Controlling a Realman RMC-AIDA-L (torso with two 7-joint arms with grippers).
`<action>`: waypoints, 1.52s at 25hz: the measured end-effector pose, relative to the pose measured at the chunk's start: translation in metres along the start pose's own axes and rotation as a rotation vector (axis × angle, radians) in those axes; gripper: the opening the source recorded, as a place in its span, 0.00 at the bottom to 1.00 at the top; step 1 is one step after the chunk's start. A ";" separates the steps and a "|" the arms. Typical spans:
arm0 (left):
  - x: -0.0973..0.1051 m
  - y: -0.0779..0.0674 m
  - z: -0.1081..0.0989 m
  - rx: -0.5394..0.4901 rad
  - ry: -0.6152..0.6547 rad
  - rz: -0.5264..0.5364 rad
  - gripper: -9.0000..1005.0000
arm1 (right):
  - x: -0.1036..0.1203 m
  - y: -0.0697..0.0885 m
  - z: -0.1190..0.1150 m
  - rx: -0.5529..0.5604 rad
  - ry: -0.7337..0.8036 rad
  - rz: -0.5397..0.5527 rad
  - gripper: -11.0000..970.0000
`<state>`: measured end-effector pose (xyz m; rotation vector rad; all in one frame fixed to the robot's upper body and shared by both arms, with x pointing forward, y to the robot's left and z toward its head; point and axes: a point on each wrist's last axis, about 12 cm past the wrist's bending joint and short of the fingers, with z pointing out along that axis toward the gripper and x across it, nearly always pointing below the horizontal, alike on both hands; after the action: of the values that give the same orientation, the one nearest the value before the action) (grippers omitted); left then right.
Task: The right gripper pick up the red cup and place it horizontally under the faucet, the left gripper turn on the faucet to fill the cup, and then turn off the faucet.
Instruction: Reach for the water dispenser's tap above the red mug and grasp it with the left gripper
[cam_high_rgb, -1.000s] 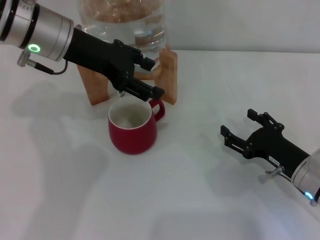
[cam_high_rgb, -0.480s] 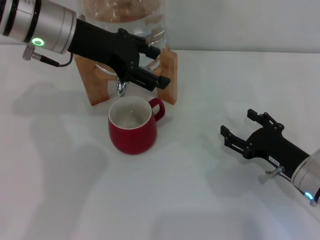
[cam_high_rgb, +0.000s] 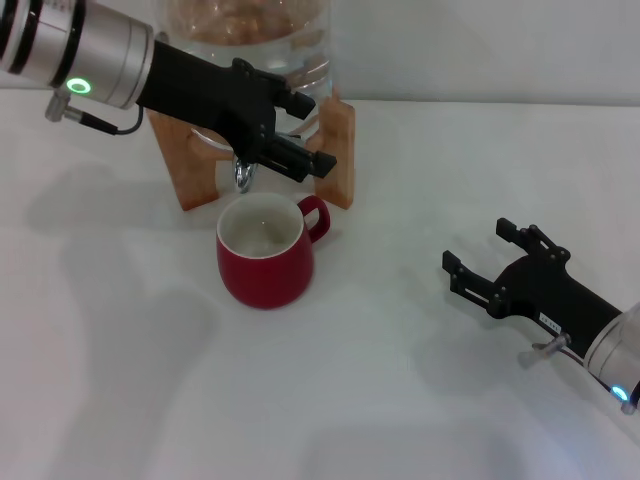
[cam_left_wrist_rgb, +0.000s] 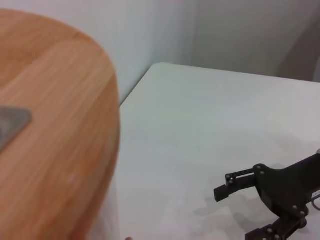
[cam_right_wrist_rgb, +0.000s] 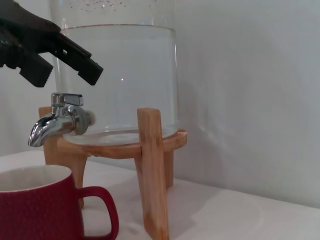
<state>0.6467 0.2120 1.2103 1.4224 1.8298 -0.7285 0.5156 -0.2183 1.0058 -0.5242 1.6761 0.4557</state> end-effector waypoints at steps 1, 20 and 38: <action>0.001 0.000 0.001 0.001 0.004 -0.001 0.87 | 0.000 0.000 0.000 0.000 0.000 0.000 0.90; 0.006 -0.003 0.009 0.003 0.039 -0.009 0.87 | 0.002 0.001 -0.002 -0.001 0.004 0.001 0.90; 0.002 -0.003 0.008 0.023 0.079 -0.015 0.87 | 0.002 0.001 -0.002 -0.003 0.006 0.000 0.90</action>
<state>0.6451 0.2061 1.2042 1.4728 1.9002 -0.7117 0.5129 -0.2187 1.0041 -0.5282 1.6815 0.4577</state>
